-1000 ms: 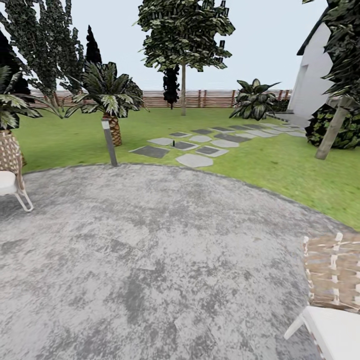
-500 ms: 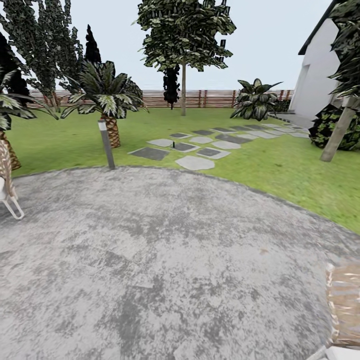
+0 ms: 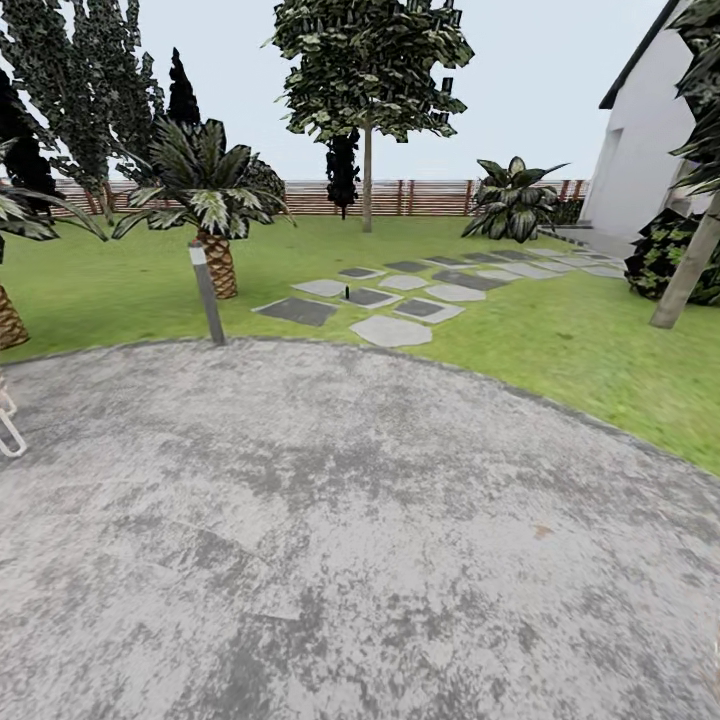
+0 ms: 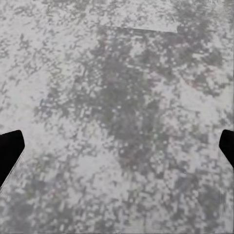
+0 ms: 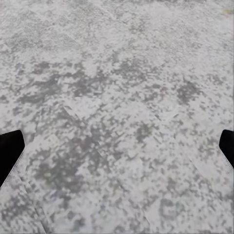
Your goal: In the garden, pick up the pesticide atomizer on the floor and spray pesticide onto both trees until each tree trunk is fully covered.
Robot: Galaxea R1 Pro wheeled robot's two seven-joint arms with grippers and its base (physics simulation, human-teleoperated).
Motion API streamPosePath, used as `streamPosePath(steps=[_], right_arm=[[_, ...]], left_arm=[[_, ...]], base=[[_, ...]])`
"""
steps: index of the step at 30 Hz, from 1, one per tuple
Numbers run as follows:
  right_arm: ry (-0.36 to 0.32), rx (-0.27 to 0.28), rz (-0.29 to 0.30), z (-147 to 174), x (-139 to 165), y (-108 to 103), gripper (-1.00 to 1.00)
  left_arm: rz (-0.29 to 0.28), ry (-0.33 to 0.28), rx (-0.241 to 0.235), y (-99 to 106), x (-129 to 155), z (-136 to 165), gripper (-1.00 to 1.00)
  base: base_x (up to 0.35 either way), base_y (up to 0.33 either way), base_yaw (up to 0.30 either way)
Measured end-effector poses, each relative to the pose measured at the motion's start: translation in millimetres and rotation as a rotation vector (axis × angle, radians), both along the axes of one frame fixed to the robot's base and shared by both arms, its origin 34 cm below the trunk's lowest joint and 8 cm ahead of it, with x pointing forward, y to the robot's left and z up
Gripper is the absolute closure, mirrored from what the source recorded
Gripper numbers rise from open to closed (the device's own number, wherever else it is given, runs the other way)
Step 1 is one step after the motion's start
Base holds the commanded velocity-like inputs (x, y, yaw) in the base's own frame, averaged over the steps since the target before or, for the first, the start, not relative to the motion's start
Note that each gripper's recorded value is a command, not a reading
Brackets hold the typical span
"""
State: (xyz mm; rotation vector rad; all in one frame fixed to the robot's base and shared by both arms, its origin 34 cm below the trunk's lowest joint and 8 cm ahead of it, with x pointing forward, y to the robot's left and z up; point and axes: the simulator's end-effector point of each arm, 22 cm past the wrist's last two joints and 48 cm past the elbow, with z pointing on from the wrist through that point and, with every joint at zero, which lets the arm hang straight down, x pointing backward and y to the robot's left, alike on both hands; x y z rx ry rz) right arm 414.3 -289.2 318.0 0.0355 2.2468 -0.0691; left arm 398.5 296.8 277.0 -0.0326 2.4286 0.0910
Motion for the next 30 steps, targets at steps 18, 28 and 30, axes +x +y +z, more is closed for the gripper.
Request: streamPosePath(steps=[18, 28, 30], right_arm=[[0.001, 0.0, 0.001, -0.4, -0.5, 0.1, -1.0], [-0.001, -0.001, -0.005, 0.2, 0.1, -1.3, -1.0], [-0.001, -0.002, -0.006, 0.4, 0.3, -1.7, -1.0]], left_arm=[[-0.001, 0.0, 0.0, -0.1, 0.0, 0.0, -1.0], [0.0, 0.0, 0.0, -0.1, 0.0, 0.0, -1.0], [0.0, 0.0, 0.0, 0.0, 0.0, 0.0, -1.0]], base=[[0.339, 0.0, 0.0], [0.339, 0.0, 0.0], [0.339, 0.0, 0.0]])
